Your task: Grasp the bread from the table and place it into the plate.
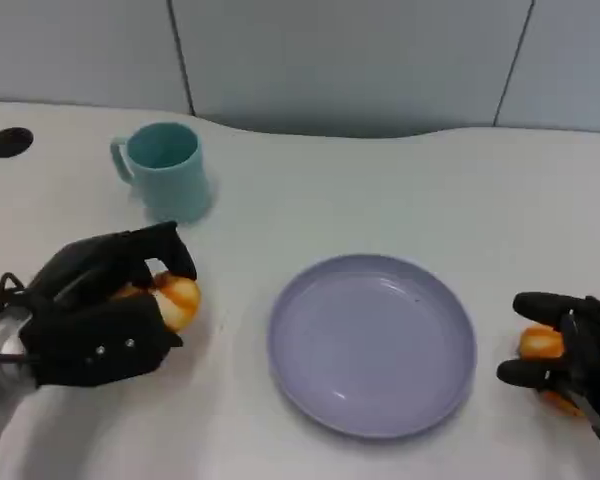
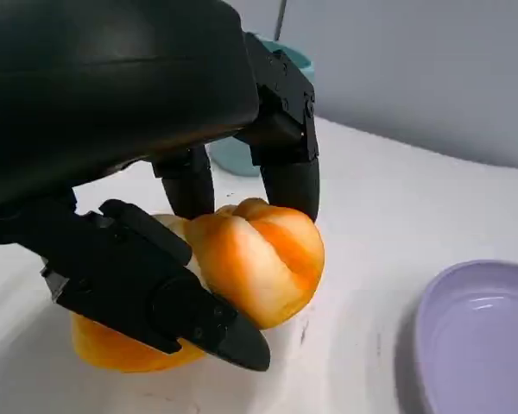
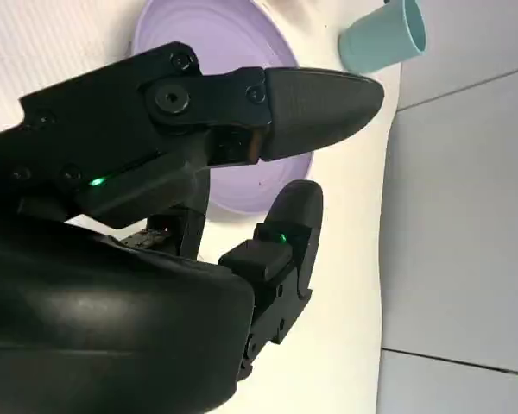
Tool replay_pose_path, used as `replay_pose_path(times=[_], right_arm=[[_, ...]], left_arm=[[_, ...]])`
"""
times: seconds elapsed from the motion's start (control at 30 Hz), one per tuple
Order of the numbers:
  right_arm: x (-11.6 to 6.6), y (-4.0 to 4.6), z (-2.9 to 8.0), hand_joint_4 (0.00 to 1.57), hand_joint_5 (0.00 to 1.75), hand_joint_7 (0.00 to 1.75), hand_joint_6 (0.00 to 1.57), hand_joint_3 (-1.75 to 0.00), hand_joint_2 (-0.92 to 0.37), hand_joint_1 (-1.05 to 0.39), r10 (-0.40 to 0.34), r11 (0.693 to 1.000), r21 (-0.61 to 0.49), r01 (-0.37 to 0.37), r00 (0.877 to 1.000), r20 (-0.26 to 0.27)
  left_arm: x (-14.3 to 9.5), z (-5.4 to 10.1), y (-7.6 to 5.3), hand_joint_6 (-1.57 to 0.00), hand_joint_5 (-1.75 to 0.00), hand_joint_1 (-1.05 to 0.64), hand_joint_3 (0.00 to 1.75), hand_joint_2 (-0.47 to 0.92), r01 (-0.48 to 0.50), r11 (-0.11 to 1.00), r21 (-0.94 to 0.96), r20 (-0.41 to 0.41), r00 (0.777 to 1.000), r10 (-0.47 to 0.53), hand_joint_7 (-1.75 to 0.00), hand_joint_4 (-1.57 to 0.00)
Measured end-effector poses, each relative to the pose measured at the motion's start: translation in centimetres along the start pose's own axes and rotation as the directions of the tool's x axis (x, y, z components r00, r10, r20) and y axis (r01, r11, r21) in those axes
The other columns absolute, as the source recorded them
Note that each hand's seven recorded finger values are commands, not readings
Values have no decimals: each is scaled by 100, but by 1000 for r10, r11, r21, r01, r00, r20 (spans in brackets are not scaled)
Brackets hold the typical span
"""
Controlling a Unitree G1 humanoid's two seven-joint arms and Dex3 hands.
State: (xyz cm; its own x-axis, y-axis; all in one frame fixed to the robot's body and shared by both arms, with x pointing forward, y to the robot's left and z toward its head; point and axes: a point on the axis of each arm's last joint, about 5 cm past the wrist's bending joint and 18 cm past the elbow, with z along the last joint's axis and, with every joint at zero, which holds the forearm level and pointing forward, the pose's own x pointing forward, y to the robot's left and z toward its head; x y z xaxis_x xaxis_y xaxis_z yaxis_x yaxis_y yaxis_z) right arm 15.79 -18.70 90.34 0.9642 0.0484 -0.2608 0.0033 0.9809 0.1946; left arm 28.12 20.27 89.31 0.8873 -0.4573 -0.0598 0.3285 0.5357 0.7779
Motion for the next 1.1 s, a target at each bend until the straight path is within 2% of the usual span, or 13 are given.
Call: replay_pose_path(times=[0.2, 0.3, 0.47, 0.57, 0.73, 1.03, 1.1], right_arm=[[3, 10, -5, 49, 107, 85, 44, -43, -92, -34, -4, 1000, 2, 4, 1000, -4], [5, 11, -9, 50, 107, 85, 44, -43, -92, -33, -4, 1000, 2, 4, 1000, -6], [12, 22, -9, 50, 106, 84, 44, -42, -92, -33, -2, 1000, -5, 2, 1000, -7], [17, 28, -5, 50, 107, 84, 44, -42, -92, -32, -2, 1000, -7, 2, 1000, -6], [21, 29, -6, 50, 107, 84, 44, -43, -92, -32, -1, 1000, -7, 1, 1000, -6], [32, 30, -7, 49, 107, 83, 44, -43, -92, -31, 3, 1000, -8, -3, 1000, -7], [34, 30, -8, 49, 107, 83, 44, -43, -92, -32, 3, 1000, -8, -3, 1000, -8]], left_arm=[[36, 187, 126, -45, -175, -16, 26, 84, -31, 999, -30, 193, 981, 36, -175, -68], [54, 242, 139, -45, -175, -15, 24, 84, -26, 999, -26, 239, 970, 32, -175, -68], [139, 374, 94, -47, -175, -11, 22, 83, 42, 999, -25, 312, 950, -32, -175, -71], [225, 484, 88, -49, -175, -10, 21, 82, 67, 998, -12, 376, 925, -57, -175, -75], [411, 709, 106, -50, -175, -9, 22, 83, 86, 996, 28, 482, 871, -88, -175, -79], [705, 1067, -50, -59, -175, -17, 27, 81, 217, 960, 174, 570, 773, -278, -175, -84], [746, 1120, -56, -59, -175, -16, 30, 82, 224, 951, 211, 572, 761, -306, -175, -84]])
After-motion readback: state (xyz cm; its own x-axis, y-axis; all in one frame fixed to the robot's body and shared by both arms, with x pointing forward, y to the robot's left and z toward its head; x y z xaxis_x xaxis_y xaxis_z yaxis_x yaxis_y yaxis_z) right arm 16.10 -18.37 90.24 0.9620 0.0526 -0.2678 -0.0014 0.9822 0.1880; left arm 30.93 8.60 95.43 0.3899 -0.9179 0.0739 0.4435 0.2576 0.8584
